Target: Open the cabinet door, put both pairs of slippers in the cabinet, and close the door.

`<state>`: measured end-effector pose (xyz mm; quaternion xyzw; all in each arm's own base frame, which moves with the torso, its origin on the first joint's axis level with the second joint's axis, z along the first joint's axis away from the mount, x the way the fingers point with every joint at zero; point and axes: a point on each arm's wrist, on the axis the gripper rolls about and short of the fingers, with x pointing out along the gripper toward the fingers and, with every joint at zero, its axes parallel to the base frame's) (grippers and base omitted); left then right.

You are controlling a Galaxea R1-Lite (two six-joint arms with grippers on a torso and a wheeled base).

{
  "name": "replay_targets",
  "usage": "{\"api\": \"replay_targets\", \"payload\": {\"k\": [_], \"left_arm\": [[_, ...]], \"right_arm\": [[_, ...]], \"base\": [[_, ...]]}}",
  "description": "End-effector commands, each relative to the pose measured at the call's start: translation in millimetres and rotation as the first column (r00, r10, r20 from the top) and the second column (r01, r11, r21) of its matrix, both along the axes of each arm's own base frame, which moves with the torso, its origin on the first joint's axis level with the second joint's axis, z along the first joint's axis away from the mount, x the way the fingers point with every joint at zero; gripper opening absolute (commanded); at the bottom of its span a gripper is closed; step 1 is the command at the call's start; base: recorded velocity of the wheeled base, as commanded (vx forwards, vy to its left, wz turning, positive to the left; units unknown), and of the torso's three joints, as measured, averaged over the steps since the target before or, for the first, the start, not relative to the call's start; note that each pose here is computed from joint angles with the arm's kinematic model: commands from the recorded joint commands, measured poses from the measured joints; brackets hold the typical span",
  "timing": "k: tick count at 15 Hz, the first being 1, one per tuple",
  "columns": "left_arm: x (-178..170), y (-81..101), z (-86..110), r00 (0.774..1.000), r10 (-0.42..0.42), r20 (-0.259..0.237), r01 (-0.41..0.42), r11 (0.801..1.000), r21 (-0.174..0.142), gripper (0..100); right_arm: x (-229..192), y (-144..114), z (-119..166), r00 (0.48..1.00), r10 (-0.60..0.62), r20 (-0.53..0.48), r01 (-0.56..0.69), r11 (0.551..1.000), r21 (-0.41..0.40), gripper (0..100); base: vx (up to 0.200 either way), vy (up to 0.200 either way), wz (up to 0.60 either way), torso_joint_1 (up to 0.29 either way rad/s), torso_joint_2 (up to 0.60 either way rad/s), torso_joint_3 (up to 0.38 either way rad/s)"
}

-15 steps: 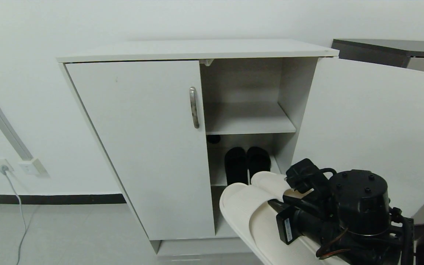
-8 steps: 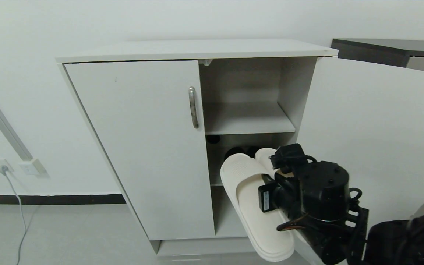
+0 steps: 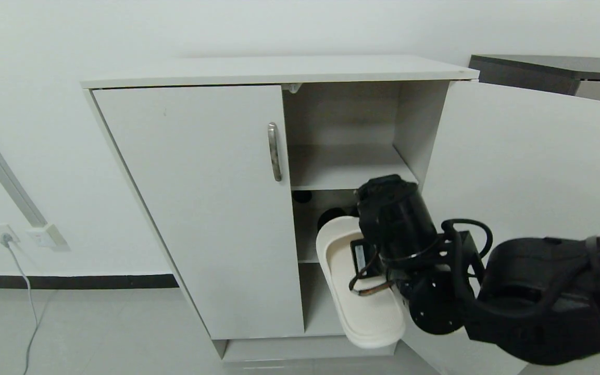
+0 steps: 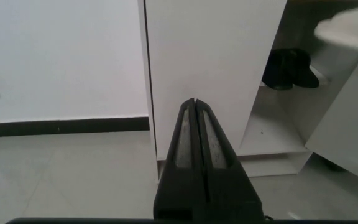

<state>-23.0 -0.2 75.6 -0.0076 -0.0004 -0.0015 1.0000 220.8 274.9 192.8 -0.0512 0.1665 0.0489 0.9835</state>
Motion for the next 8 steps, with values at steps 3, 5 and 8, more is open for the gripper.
{"api": "replay_targets", "payload": {"k": [3, 5, 8], "left_arm": [[0, 0.0, 0.1, 1.000, 0.000, -0.001, 0.000, 1.000, 0.000, 0], [0, 0.0, 0.1, 1.000, 0.000, -0.001, 0.000, 1.000, 0.001, 0], [0, 0.4, -0.3, 1.000, 0.017, -0.002, -0.017, 1.000, 0.000, 0]], "right_arm": [[1, 6, 49, 0.991, -0.048, 0.128, 0.034, 0.994, 0.103, 0], [3, 9, 43, 0.987, -0.041, 0.154, 0.026, 0.995, 0.097, 0], [5, 10, 33, 0.988, -0.037, 0.148, 0.024, 0.996, 0.086, 0]], "base": [[0.000, 0.000, 0.00, 0.000, 0.00, 0.000], [0.000, 0.000, 0.00, 0.000, 0.00, 0.000], [0.000, 0.000, 0.00, 0.000, 0.00, 0.000]]}}
